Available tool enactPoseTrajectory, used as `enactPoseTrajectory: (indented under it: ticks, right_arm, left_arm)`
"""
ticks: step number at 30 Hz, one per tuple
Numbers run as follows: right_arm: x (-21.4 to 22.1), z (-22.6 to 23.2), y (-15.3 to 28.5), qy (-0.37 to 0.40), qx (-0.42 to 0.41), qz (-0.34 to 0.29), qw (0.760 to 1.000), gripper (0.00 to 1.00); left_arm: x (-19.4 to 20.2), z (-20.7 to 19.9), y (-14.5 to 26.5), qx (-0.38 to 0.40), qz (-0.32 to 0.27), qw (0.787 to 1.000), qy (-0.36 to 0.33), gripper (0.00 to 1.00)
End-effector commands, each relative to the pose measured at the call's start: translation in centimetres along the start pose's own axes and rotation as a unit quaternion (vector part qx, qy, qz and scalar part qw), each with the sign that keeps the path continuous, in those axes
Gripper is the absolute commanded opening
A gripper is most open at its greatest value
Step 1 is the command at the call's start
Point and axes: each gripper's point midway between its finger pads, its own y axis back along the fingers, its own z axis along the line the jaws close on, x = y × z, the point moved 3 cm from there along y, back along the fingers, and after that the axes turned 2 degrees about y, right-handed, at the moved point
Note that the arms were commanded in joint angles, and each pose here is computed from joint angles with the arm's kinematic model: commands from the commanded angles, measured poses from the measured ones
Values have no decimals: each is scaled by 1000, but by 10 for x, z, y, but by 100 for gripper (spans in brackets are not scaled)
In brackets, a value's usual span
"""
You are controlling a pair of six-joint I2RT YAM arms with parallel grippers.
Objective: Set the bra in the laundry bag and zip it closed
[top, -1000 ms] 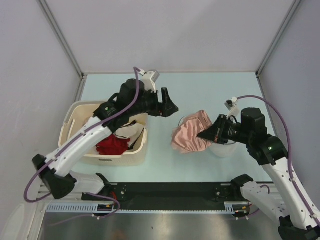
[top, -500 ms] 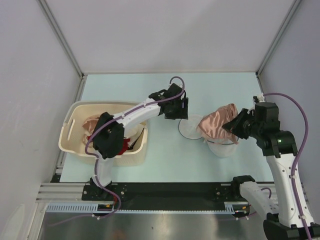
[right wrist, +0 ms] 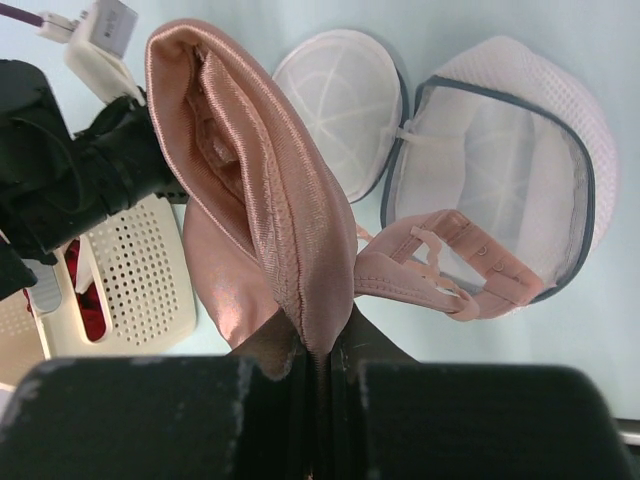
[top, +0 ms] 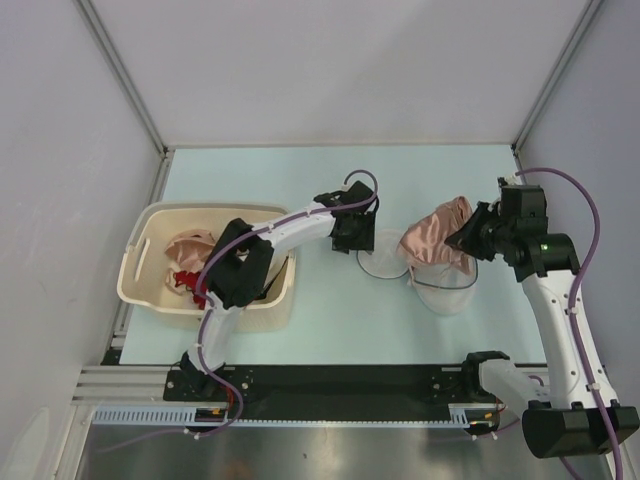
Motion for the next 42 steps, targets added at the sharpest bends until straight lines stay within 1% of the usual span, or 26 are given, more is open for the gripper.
enactPoseTrajectory:
  ticks: [1,4,5,7,8,10,11,12,13,14,16,20,23,25,29,33,36,37,39,42]
  right_arm:
    - [-23,12,3,23,-26,-43,998,0]
    - [-21,12,-2,19,-27,-36,999,0]
    - [-20,12,-3,19,-27,-35,999,0]
    - [-20,10,-5,18,-23,-35,999,0]
    - [-20,9,-6,16,-21,-34,999,0]
    - [-20,8,-7,16,-19,-33,999,0]
    - [-19,8,-8,16,-19,-30,999,0]
    - [-20,8,-8,16,-18,-31,999,0]
    - [-19,8,-9,17,-18,-29,999,0]
    - [-20,8,-9,15,-17,-29,999,0]
    - [-21,9,-10,14,-19,-29,999,0]
    - [-25,16,-8,6,-33,-29,999,0]
    - [-31,25,-1,5,-50,-35,998,0]
    - [-38,34,6,2,-63,-44,997,0]
    - [-37,37,1,-7,-75,-36,997,0]
    - [-38,40,-8,-14,-91,-40,995,0]
    - [-34,37,-18,-9,-88,-25,996,0]
    - [-34,40,-19,-7,-103,-26,994,0]
    - [-22,38,-28,-11,-109,-11,994,0]
    - [-12,31,-38,-12,-110,-5,994,0]
  left_arm:
    - [3,-8,-10,13,3,1000,12,63]
    - [9,-9,-17,21,13,999,20,58]
    - [8,-9,-19,23,12,999,21,53]
    - [12,-7,-23,20,16,999,23,47]
    - [11,-7,-24,21,13,999,23,40]
    - [11,-6,-25,27,9,999,20,30]
    - [10,-5,-24,25,6,1000,17,16]
    - [9,-3,-24,21,2,1000,11,8]
    - [4,0,-20,11,-10,1000,6,3]
    - [3,2,-17,7,-14,1000,2,0]
    - [2,4,-9,5,-21,1000,-6,0]
    - [-4,4,24,14,-46,999,-21,0]
    - [2,8,37,18,-42,999,-25,0]
    - [13,15,39,14,-29,999,-26,0]
    - [20,17,43,21,-20,999,-23,0]
    - [19,12,51,32,-23,999,-24,0]
    - [15,9,58,38,-31,999,-24,0]
    - [14,8,60,40,-34,998,-24,0]
    - [11,5,64,43,-36,998,-27,0]
    - [8,3,68,47,-39,998,-29,0]
